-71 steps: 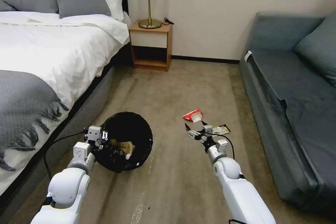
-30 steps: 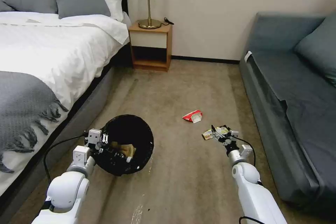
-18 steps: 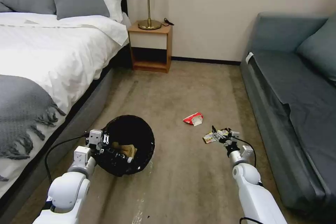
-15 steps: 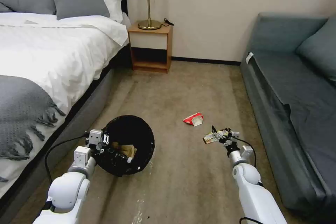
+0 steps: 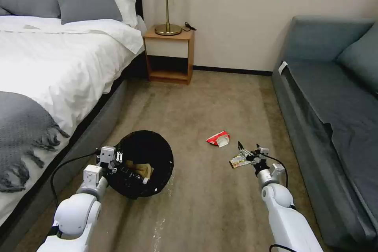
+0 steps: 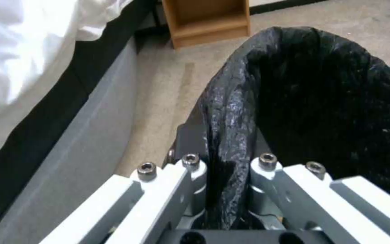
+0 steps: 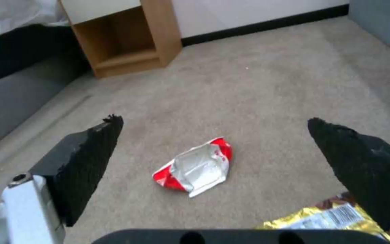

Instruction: Pick up the trash bin, then pick up the garbage on the floor and place it into the trash bin.

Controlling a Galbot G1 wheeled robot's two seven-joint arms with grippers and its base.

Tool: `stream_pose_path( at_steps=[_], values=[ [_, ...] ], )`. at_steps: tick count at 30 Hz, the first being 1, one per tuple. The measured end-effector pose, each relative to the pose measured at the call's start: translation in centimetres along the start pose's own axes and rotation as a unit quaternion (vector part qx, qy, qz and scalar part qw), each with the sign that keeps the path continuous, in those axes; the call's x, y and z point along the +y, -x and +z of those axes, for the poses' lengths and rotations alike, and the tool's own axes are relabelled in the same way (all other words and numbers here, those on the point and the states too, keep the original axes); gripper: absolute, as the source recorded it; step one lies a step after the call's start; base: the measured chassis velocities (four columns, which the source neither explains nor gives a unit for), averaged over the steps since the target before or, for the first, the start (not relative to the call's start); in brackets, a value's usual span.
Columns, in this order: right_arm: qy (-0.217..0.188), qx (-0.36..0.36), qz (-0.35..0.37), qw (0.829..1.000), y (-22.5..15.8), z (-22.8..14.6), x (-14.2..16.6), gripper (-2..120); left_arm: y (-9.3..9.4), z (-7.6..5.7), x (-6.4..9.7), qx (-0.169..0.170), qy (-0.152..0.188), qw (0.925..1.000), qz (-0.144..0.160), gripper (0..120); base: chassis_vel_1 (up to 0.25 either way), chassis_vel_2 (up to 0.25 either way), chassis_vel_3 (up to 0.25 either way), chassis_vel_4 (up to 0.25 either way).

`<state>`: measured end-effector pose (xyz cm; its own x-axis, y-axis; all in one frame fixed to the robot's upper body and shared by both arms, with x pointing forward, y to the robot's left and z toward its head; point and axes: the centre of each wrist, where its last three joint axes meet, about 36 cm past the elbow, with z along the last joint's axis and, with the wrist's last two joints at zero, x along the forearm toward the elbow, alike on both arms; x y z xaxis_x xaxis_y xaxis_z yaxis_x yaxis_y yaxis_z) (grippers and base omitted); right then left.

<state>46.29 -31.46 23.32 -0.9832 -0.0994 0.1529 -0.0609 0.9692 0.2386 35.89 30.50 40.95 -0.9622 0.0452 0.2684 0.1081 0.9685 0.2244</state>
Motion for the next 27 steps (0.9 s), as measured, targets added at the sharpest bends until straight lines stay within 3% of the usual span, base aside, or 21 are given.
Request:
stream_pose_path(
  at_steps=[27],
  values=[
    [0.000,0.004,-0.003,1.000,-0.08,0.56,-0.08,100,0.11,0.65,-0.26,0.002,0.002,1.0000,0.006,7,-0.103,0.098,0.102,-0.105]
  ],
)
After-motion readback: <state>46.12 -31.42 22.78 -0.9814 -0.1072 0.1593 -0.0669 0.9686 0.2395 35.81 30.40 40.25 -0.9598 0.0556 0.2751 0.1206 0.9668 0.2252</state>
